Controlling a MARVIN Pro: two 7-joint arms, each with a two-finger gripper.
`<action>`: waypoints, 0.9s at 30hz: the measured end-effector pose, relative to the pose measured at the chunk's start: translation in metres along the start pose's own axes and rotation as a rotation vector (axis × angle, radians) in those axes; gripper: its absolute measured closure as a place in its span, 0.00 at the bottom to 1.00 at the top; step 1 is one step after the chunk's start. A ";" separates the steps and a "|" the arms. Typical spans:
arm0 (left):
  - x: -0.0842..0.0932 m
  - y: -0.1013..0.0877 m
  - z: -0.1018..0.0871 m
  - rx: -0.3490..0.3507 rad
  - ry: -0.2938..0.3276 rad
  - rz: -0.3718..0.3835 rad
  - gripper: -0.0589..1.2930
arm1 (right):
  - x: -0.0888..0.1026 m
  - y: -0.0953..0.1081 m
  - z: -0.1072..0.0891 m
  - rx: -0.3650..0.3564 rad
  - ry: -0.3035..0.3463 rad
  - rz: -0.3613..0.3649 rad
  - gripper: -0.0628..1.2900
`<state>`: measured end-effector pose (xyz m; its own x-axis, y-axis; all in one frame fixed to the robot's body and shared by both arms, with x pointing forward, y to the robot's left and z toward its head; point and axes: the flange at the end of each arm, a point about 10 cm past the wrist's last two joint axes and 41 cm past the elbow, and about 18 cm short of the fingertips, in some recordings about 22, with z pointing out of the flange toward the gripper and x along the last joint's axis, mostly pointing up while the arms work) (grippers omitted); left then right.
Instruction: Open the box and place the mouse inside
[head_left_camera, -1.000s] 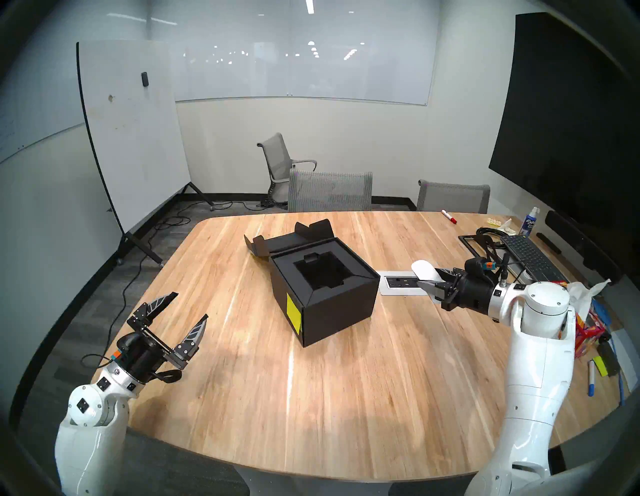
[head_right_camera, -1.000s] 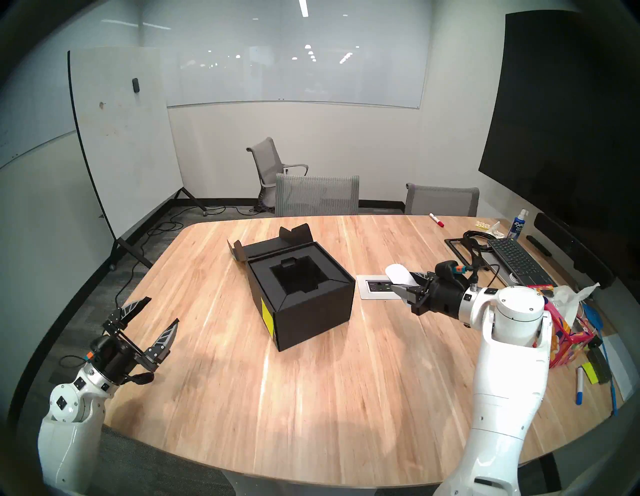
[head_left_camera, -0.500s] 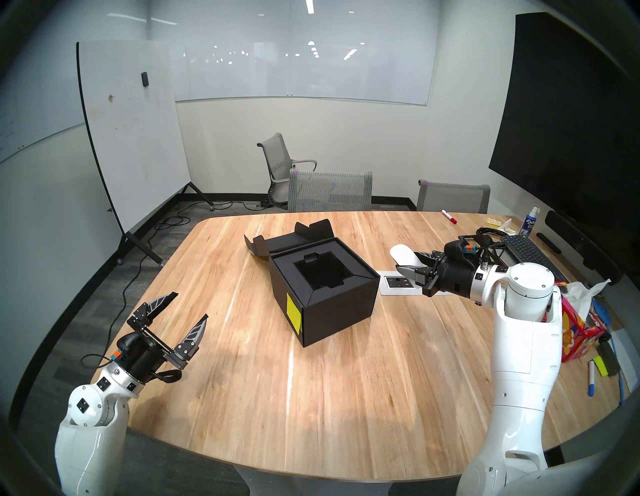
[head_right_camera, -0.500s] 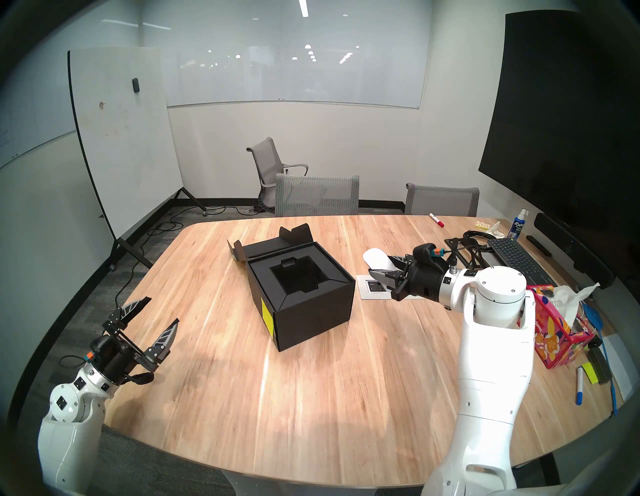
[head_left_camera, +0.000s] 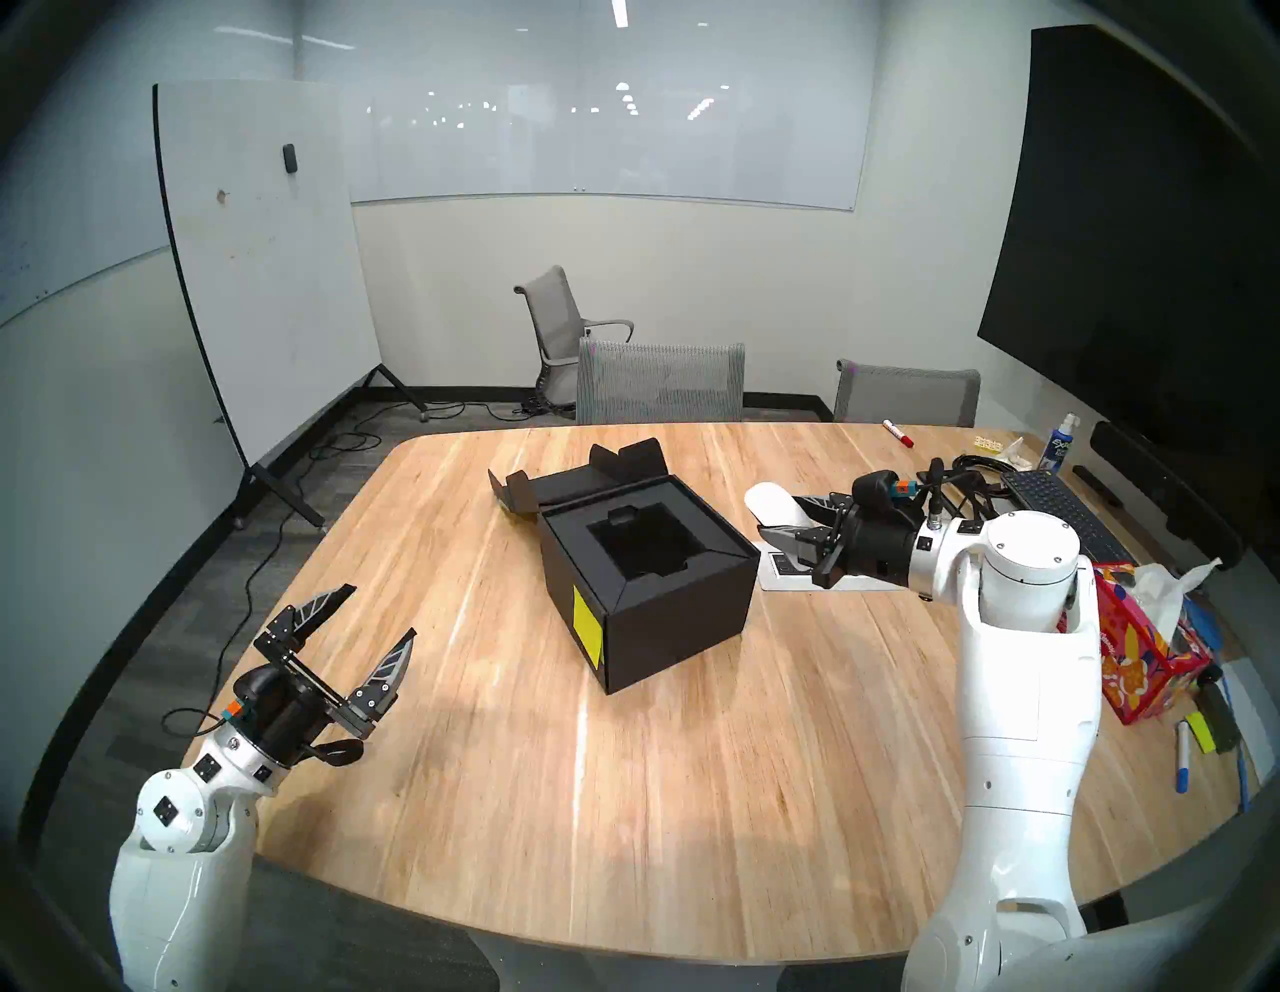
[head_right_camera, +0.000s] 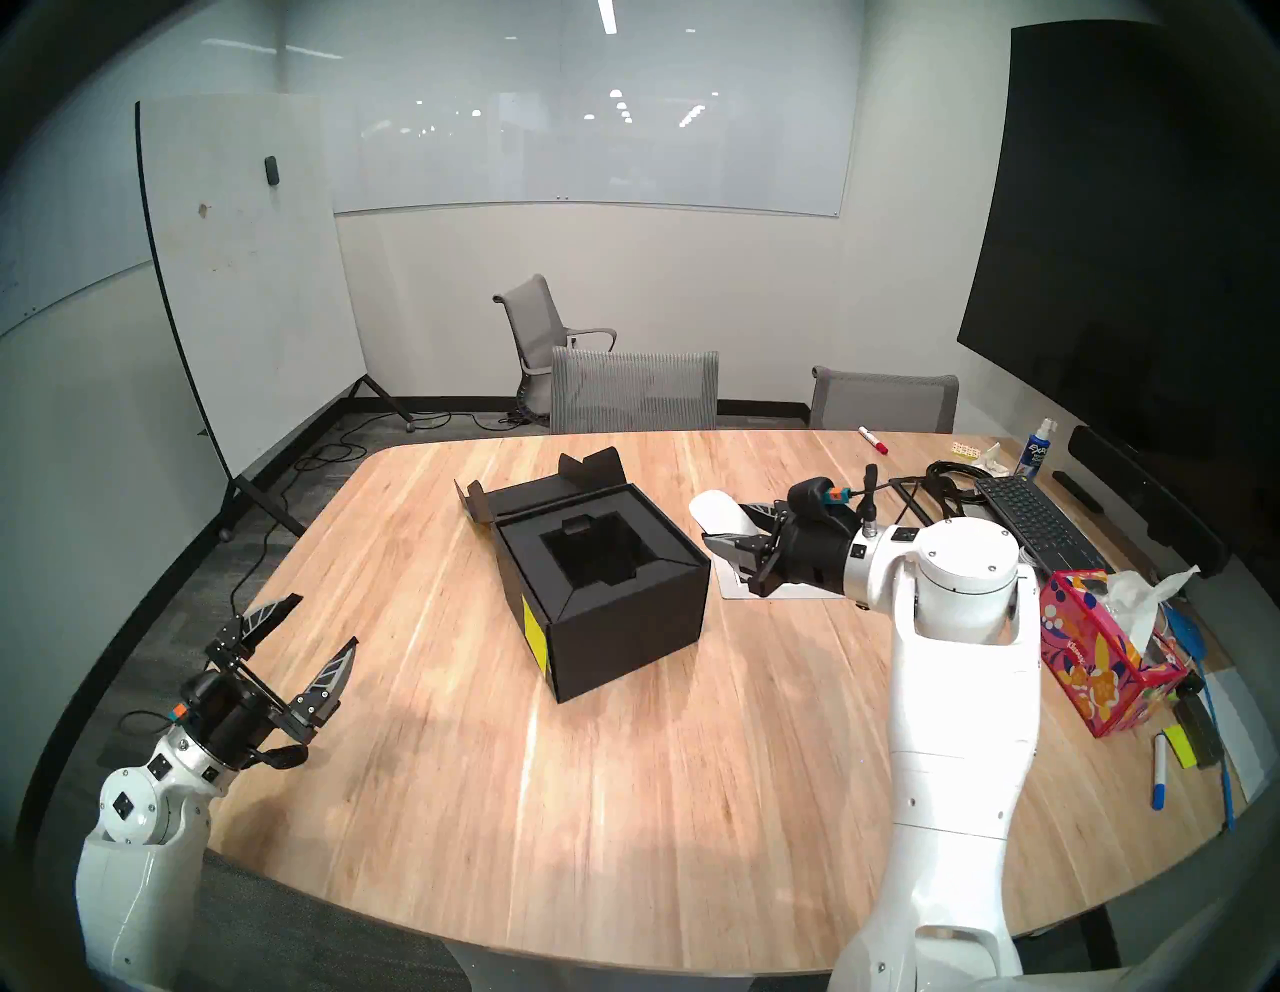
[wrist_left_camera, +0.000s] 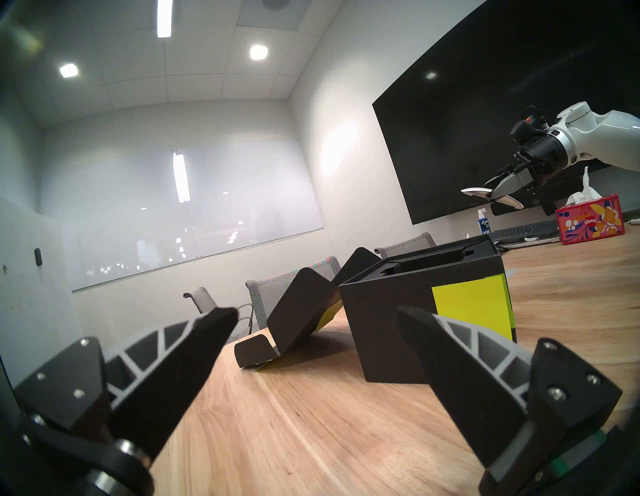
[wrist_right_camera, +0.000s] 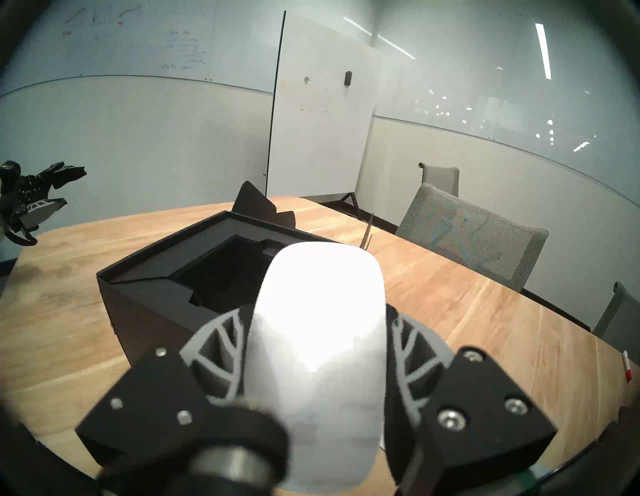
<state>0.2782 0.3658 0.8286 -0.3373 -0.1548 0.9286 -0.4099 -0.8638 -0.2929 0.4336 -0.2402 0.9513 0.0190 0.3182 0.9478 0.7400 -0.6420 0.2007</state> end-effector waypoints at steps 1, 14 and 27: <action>0.000 0.000 0.000 0.000 0.000 0.000 0.04 | 0.001 -0.001 0.002 0.004 0.001 -0.003 0.55; 0.000 0.000 0.000 0.000 0.000 0.000 0.04 | 0.018 -0.019 0.036 0.056 0.006 -0.037 0.55; 0.000 0.000 0.000 0.000 0.000 0.000 0.04 | 0.018 -0.037 0.062 0.091 -0.032 -0.061 0.55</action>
<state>0.2782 0.3658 0.8286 -0.3374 -0.1548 0.9286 -0.4099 -0.8638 -0.2930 0.4478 -0.1678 0.9453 -0.0073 0.3774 0.9260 0.7985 -0.5553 0.2326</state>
